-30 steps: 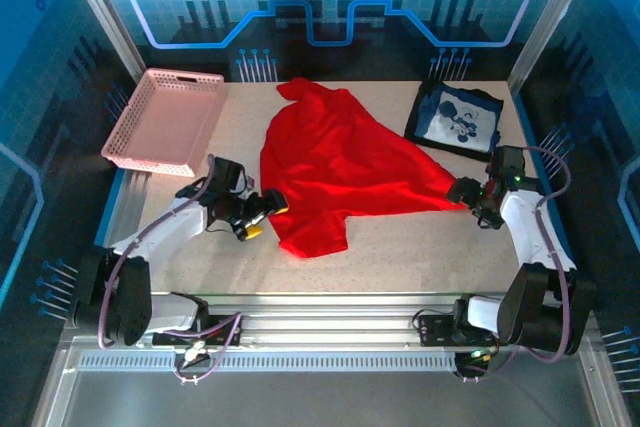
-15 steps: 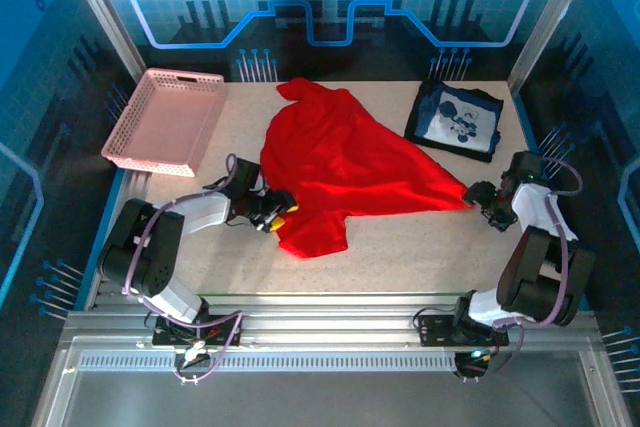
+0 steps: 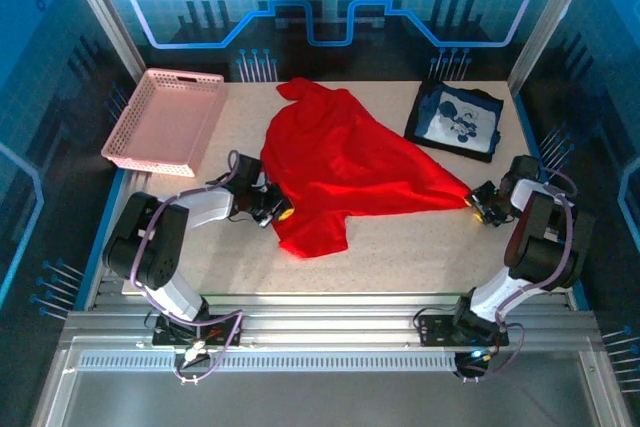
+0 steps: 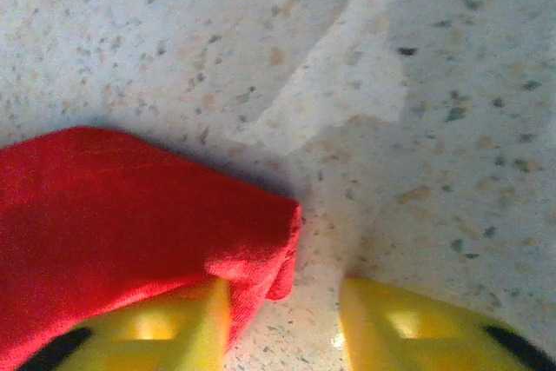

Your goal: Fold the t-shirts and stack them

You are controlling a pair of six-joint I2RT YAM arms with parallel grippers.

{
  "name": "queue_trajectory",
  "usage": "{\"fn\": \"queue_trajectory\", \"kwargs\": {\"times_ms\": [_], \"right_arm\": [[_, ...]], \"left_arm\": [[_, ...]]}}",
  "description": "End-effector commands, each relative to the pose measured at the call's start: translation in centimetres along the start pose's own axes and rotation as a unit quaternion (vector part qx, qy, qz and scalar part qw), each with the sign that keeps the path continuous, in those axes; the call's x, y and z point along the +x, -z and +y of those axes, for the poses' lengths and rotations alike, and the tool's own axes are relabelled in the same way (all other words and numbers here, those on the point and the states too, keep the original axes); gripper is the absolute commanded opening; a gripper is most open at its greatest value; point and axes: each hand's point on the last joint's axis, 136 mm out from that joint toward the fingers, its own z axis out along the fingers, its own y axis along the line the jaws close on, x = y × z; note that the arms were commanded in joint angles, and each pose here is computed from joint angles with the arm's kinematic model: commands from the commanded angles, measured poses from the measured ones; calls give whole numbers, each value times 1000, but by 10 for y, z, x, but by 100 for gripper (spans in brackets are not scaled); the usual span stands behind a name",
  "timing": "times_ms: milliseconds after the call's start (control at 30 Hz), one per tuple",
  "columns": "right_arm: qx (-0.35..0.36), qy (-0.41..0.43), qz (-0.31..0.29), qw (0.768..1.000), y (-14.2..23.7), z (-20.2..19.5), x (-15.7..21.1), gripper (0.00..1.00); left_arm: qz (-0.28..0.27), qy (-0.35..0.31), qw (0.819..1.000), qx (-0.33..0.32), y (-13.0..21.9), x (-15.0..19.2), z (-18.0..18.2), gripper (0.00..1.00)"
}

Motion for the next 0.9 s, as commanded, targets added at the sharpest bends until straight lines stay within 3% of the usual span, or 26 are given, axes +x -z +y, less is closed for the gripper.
{"fn": "queue_trajectory", "kwargs": {"times_ms": [0, 100, 200, 367, 433, 567, 867], "right_arm": [[-7, -8, -20, 1000, -1, 9, -23, 26], [5, 5, -33, 999, 7, 12, -33, 15], [9, 26, -47, 998, 21, 19, -39, 16], [3, 70, -43, 997, 47, 35, -19, 44], [-15, 98, -35, 994, 55, 47, 0, 55], [-25, 131, 1, 991, 49, 60, 34, 63], [10, 145, 58, 988, 2, 75, 70, 65]], "left_arm": [[-27, -30, 999, 19, 34, -12, -29, 4], [-45, -52, 997, 24, 57, -22, -47, 4], [-46, -65, 997, 24, 66, -22, -52, 10], [-23, -44, 999, 14, 50, -7, -21, 53], [-24, -28, 999, 15, 42, -4, -7, 62], [-18, -9, 1000, 17, 26, -3, 4, 69], [4, -10, 1000, 3, -16, -15, 8, 69]]}}
